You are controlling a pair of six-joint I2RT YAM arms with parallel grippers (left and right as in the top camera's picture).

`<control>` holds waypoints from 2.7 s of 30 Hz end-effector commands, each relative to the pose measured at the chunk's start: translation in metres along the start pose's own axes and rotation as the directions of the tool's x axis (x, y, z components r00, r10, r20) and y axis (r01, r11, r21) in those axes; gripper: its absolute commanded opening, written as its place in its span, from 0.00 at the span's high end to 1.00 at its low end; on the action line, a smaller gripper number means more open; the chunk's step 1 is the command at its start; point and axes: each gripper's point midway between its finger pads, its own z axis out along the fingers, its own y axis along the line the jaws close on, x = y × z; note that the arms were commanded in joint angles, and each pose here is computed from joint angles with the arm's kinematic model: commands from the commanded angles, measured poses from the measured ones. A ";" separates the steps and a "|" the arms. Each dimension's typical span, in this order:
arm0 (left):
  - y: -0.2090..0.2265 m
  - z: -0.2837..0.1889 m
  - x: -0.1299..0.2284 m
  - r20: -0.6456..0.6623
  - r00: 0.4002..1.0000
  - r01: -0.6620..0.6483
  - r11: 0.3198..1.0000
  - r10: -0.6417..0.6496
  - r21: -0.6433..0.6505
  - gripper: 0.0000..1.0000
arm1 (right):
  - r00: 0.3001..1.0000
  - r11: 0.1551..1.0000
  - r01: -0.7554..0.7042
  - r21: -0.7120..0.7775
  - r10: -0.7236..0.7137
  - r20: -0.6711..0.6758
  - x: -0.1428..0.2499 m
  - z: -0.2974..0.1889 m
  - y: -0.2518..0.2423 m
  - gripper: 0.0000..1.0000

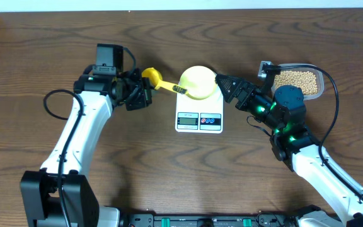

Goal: Scoop item into bowl and weigh 50g on scale

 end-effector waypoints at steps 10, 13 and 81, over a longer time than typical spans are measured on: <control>0.003 0.011 0.047 -0.080 0.990 -0.114 0.993 0.116 0.025 0.92 | 1.000 1.000 0.002 -0.014 -0.002 -0.003 0.001 0.003 0.007 0.06; 0.004 0.013 0.054 -0.091 0.988 -0.123 0.992 0.125 0.027 0.92 | 1.000 1.000 0.004 -0.020 -0.005 -0.013 0.005 0.004 0.010 0.05; 0.027 0.031 0.113 -0.148 0.989 -0.013 1.000 0.013 -0.001 0.92 | 0.999 0.999 0.043 -0.023 -0.044 -0.032 0.021 0.011 0.017 0.64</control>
